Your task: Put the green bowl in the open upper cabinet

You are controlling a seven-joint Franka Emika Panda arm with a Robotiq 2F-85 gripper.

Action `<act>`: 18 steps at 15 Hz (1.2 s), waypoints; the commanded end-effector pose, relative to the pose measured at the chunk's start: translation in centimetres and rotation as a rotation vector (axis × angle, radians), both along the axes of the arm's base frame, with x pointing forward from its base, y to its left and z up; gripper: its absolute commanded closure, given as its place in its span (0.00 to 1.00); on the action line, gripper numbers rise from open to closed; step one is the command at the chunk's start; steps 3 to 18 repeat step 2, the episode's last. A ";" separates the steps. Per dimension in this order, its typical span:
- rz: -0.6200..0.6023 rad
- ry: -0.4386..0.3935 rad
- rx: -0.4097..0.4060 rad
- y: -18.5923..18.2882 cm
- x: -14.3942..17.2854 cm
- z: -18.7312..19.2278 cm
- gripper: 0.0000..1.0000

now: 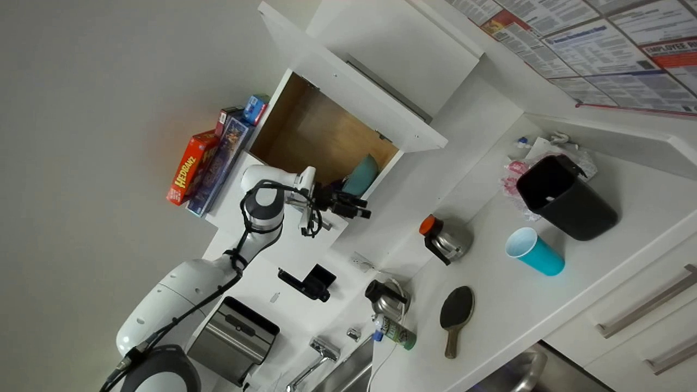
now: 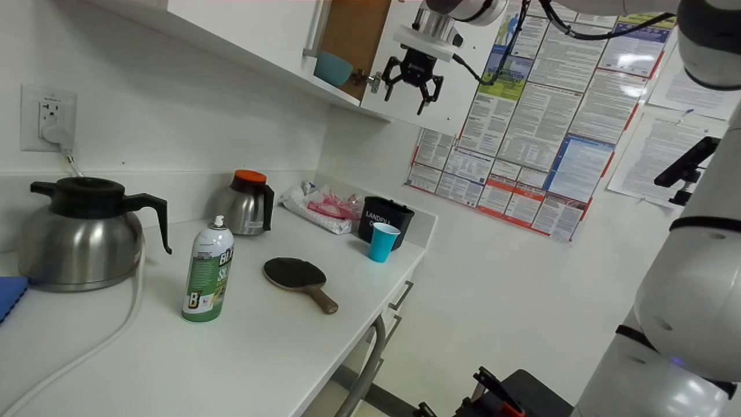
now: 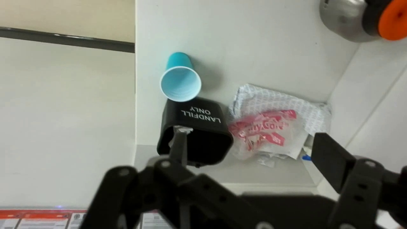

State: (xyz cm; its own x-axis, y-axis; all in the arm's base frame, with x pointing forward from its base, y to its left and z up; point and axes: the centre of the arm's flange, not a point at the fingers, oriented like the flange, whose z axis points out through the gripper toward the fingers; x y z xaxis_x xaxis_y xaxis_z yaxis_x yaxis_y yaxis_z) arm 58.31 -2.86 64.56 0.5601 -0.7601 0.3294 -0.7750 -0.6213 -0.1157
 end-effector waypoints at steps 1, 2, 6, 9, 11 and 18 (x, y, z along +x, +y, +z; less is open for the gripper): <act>0.055 0.062 -0.022 -1.3 -6.4 -6.0 0.00; 0.067 0.075 -0.019 -1.6 -7.3 -7.1 0.00; 0.067 0.075 -0.019 -1.6 -7.3 -7.1 0.00; 0.067 0.075 -0.019 -1.6 -7.3 -7.1 0.00; 0.067 0.075 -0.019 -1.6 -7.3 -7.1 0.00; 0.067 0.075 -0.019 -1.6 -7.3 -7.1 0.00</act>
